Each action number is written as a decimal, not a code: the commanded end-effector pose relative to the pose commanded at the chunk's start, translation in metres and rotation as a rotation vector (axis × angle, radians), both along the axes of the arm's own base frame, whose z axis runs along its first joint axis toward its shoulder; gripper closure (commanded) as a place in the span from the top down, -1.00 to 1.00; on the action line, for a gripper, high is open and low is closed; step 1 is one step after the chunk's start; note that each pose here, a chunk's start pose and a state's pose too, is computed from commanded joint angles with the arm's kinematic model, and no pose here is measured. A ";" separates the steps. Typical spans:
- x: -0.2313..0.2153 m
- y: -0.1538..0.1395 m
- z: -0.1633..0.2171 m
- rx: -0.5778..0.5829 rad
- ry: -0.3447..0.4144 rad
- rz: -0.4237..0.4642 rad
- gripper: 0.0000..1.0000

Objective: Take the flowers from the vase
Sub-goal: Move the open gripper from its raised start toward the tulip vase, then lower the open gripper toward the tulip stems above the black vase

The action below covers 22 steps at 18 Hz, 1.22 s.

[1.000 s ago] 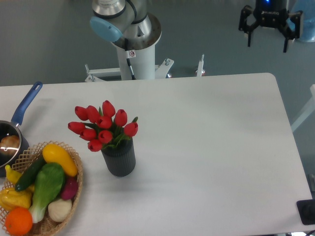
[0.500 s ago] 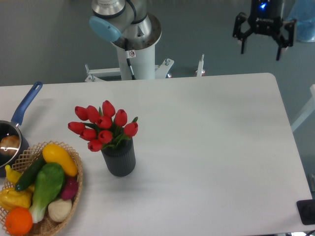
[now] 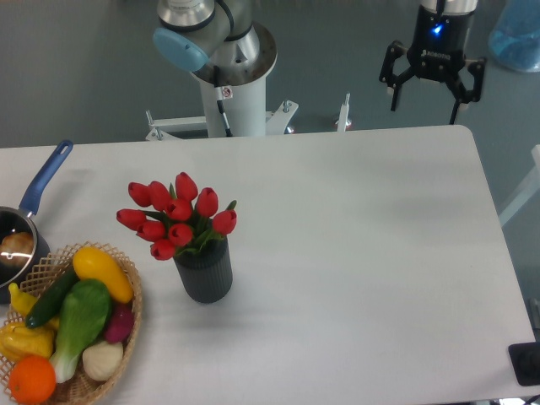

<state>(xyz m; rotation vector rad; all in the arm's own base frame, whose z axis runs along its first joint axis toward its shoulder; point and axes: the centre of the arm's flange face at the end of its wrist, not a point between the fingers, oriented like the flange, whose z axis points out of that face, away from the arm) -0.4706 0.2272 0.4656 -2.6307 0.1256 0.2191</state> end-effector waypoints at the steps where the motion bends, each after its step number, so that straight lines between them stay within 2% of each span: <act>1: -0.002 0.003 -0.003 0.044 -0.015 -0.008 1.00; 6: 0.002 0.012 -0.024 0.073 -0.058 -0.028 1.00; 11: 0.007 0.022 -0.026 0.076 -0.071 -0.045 1.00; 14: 0.015 0.040 -0.030 0.073 -0.083 -0.078 1.00; 17: 0.017 0.043 -0.028 0.074 -0.096 -0.057 1.00; 22: 0.026 0.053 -0.030 0.069 -0.095 -0.087 1.00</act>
